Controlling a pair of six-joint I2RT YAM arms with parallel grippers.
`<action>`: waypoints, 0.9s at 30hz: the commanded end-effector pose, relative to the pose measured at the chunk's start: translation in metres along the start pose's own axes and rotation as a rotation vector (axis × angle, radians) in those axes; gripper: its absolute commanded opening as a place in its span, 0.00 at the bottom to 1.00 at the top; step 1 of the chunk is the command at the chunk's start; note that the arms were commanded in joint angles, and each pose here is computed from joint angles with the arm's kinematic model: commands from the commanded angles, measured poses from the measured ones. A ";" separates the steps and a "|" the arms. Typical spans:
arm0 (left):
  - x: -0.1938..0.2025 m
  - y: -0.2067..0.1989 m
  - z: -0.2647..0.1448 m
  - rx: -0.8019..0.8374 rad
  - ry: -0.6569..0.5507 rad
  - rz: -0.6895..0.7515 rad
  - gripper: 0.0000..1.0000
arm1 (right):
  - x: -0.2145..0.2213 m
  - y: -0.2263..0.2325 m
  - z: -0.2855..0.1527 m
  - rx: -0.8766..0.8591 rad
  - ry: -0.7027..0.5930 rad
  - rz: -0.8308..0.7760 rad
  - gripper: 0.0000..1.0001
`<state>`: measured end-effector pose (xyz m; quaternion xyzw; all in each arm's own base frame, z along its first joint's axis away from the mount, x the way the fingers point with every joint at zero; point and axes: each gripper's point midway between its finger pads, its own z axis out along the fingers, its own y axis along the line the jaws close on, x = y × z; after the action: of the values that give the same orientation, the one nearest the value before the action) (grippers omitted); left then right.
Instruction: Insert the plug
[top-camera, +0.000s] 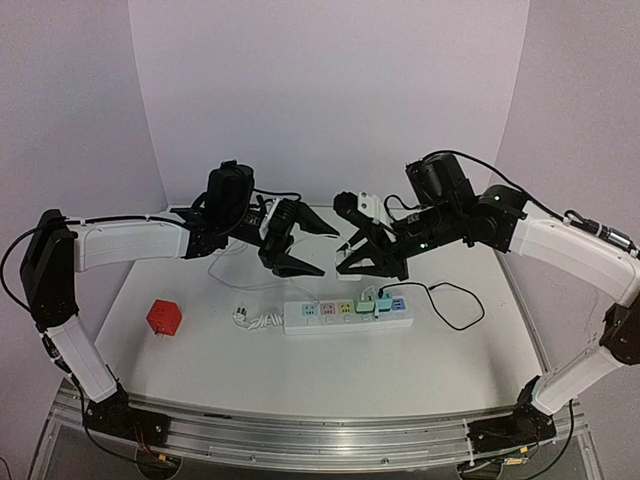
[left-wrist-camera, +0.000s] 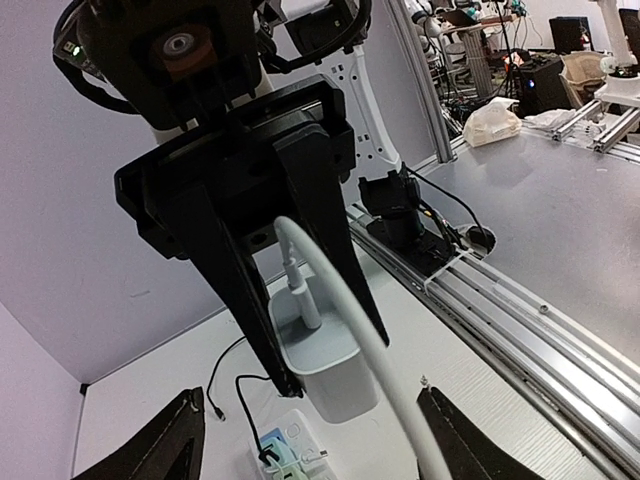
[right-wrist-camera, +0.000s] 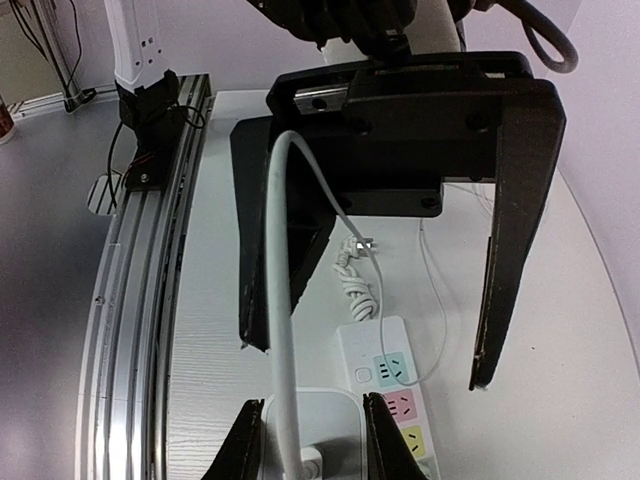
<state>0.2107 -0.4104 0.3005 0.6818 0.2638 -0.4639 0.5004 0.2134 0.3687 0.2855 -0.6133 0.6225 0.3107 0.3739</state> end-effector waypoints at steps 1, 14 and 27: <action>-0.013 -0.008 0.004 0.017 -0.023 -0.046 0.71 | -0.022 -0.006 -0.002 0.029 -0.054 -0.051 0.00; -0.001 0.021 0.016 -0.135 -0.010 -0.257 0.49 | -0.039 -0.012 -0.001 0.054 -0.135 -0.037 0.00; 0.001 0.002 0.015 -0.068 -0.009 -0.252 0.45 | -0.046 -0.015 -0.006 0.072 -0.159 -0.032 0.00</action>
<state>0.2110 -0.4265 0.3047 0.6180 0.3637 -0.5177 0.4667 0.2292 0.3786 0.3008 -0.5902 0.6192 0.3092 0.4156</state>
